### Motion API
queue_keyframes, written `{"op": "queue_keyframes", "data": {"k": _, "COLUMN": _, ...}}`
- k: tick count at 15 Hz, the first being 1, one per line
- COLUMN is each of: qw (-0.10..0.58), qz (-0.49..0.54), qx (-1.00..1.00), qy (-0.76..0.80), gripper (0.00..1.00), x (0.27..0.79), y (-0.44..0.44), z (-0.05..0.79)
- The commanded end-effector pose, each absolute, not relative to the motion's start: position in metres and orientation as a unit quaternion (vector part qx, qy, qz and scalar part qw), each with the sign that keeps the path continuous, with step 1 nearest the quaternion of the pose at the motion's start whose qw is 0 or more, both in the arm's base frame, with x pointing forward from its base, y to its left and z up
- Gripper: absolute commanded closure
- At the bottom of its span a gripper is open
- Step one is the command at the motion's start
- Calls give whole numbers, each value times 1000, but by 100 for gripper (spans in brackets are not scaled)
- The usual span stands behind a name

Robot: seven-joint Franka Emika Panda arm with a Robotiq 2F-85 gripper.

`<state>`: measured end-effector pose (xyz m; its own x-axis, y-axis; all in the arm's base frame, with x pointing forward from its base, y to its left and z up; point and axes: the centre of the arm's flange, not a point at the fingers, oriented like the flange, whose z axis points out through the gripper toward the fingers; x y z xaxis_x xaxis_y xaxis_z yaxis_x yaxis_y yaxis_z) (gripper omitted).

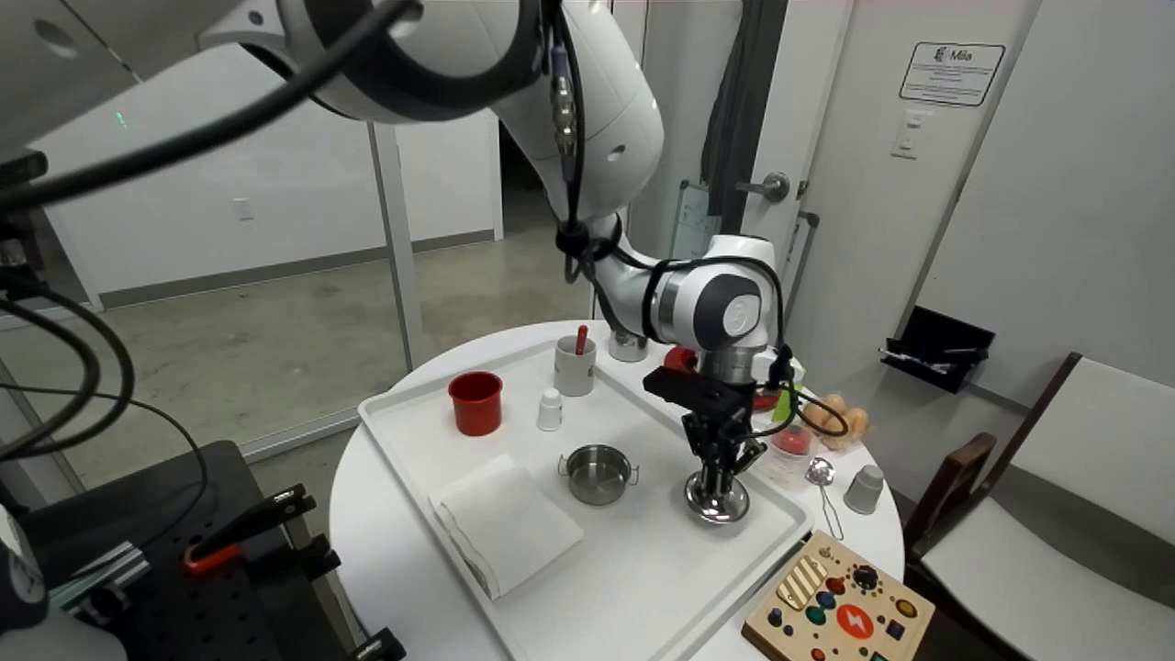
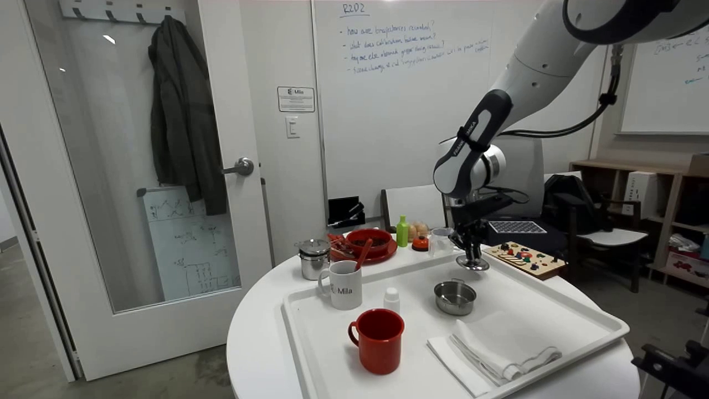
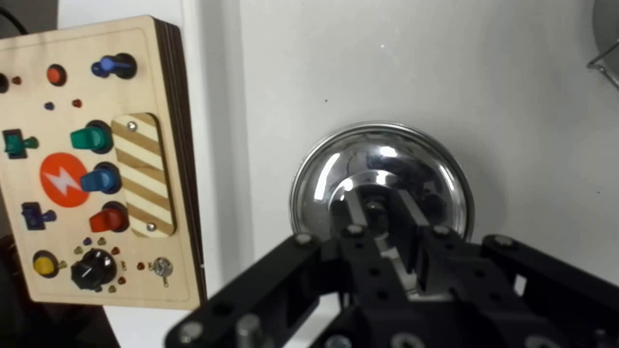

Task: Pick the lid on the tray and put it on the pot

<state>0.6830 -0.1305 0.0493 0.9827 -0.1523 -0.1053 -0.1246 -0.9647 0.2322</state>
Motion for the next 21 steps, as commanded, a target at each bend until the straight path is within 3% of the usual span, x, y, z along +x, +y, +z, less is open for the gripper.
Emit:
{"op": "queue_keyframes", "data": {"k": 1, "qw": 130, "qz": -63, "qx": 988, "qy": -51, "gripper": 90, "x": 653, "y": -112, "z": 96}}
{"op": "queue_keyframes", "data": {"k": 13, "qw": 146, "qz": -78, "qx": 985, "qy": 43, "gripper": 90, "x": 608, "y": -41, "z": 130}}
{"op": "queue_keyframes", "data": {"k": 21, "qw": 168, "qz": -86, "qx": 977, "qy": 96, "gripper": 90, "x": 608, "y": 0, "z": 116}}
